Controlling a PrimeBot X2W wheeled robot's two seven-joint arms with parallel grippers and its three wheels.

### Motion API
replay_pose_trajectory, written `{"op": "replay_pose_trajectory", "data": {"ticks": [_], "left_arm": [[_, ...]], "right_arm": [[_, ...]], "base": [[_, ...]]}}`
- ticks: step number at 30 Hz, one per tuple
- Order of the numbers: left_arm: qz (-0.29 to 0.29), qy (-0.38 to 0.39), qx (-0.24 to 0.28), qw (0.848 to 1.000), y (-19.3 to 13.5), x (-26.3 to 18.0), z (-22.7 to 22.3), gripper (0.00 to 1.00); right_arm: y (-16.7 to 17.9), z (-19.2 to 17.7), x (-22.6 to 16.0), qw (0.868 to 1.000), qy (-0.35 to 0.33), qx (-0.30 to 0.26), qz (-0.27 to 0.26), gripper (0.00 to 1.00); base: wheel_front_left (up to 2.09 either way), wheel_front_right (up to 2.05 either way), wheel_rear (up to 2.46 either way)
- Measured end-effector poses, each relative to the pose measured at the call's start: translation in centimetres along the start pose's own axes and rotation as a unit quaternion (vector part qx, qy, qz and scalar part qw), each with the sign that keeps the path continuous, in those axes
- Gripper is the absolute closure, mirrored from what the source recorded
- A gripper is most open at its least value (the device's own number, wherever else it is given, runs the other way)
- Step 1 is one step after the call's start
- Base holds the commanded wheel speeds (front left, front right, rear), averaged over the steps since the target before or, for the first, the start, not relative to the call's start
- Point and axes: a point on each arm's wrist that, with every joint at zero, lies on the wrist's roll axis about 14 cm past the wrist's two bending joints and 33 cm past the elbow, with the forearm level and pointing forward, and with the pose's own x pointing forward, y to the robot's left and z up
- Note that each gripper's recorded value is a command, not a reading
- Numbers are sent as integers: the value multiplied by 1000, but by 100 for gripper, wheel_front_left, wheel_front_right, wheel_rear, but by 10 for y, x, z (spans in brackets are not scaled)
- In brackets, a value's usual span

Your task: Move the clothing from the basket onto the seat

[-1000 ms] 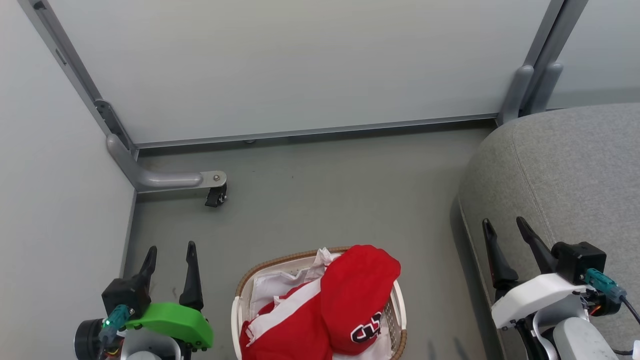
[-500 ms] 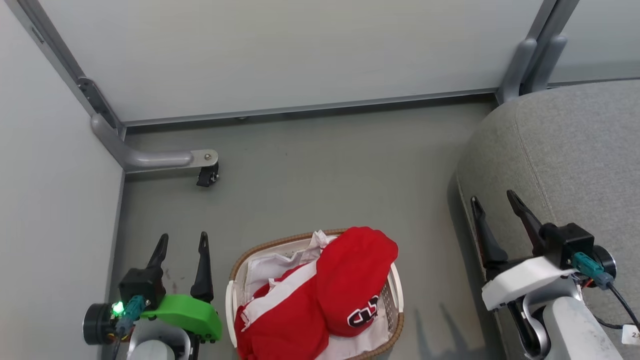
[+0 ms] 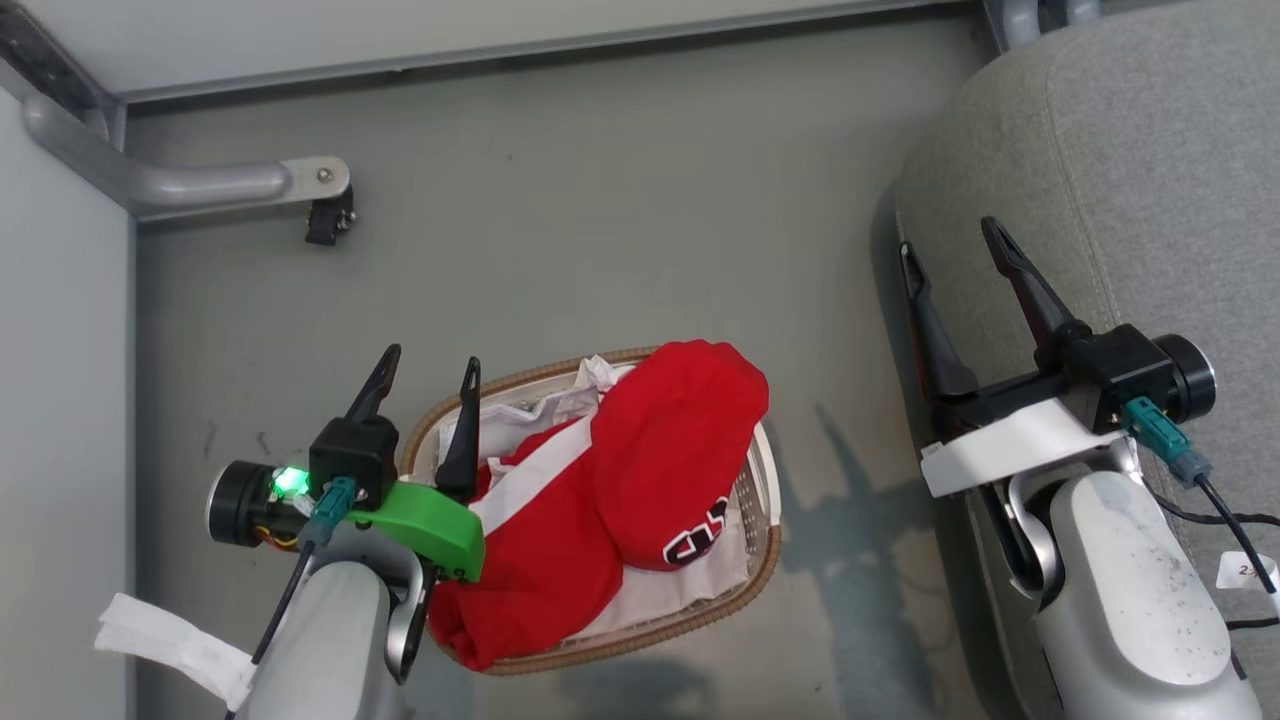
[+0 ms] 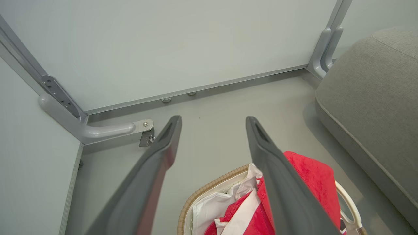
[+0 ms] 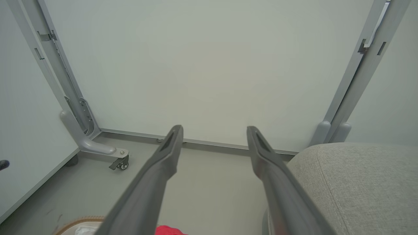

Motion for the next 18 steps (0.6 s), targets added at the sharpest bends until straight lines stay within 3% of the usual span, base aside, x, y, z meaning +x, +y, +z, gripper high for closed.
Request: {"op": "replay_pose_trajectory", "data": {"ticks": [10,18], "left_arm": [[-83,88,10,993,-26,40,-74,0],[-153,205,44,966,-36,45,-168,0]], "right_arm": [[-14,-42,21,999,29,14,-14,0],[-27,-82,25,997,64,37,-28,0]], "base": [[0,0,0],[0,0,0]]}}
